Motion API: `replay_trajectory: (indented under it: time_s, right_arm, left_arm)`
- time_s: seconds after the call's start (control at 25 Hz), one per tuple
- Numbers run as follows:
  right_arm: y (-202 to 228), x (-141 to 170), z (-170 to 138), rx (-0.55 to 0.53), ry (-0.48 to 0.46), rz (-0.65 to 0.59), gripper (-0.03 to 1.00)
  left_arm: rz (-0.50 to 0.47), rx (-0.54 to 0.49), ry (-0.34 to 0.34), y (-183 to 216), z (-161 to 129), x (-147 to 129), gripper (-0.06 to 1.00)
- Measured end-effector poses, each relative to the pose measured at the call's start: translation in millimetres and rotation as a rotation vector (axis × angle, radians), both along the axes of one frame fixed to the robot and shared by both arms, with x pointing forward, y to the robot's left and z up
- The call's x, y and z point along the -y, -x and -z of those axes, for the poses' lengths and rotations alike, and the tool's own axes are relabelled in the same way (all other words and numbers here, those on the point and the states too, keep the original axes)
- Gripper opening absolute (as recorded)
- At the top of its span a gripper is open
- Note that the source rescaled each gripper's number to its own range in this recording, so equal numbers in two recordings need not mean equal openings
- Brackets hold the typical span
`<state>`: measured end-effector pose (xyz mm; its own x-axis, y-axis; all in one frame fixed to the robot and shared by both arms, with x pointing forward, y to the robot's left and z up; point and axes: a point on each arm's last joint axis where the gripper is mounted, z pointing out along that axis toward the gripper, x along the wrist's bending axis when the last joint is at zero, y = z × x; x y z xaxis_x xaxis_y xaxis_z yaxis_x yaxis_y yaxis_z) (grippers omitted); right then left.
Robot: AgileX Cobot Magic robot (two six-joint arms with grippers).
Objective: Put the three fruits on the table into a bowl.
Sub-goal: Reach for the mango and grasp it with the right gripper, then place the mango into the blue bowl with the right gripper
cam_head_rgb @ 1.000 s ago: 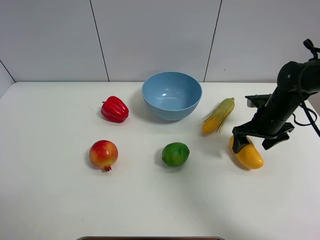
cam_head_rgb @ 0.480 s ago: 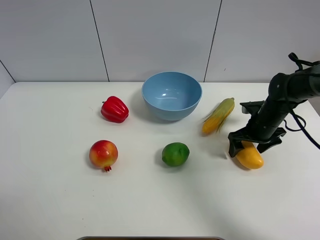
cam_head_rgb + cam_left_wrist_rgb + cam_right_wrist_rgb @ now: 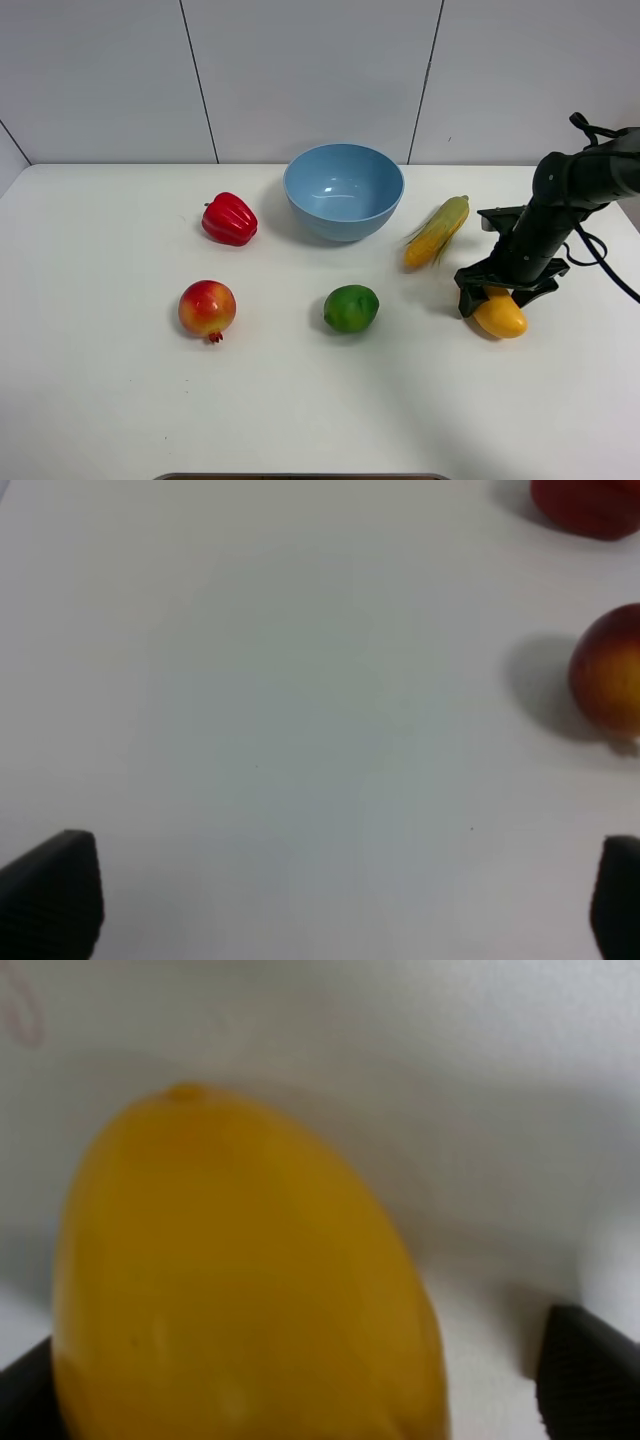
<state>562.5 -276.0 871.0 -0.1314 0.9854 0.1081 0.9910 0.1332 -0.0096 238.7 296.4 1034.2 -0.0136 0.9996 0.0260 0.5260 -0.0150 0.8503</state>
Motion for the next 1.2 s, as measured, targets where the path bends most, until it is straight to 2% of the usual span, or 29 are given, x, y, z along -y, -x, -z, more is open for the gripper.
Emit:
replay_trajectory:
  time_s: [0.24,0.36,0.44,1.2]
  right_arm:
    - [-1.1,-0.4,0.6,0.010,-0.004,0.007,0.29]
    - [-1.4,-0.4,1.0,0.012,-0.004,0.008,0.09]
    - [-1.5,-0.4,1.0,0.013,-0.004,0.009,0.01]
    - [-1.8,-0.6,0.9,0.016,-0.006,0.012,0.00]
  left_arm:
    - [0.000,0.000,0.000,0.0,0.0,0.0,1.00]
    - [0.000,0.000,0.000,0.0,0.0,0.0,1.00]
    - [0.000,0.000,0.000,0.0,0.0,0.0,1.00]
    - [0.000,0.000,0.000,0.0,0.0,0.0,1.00]
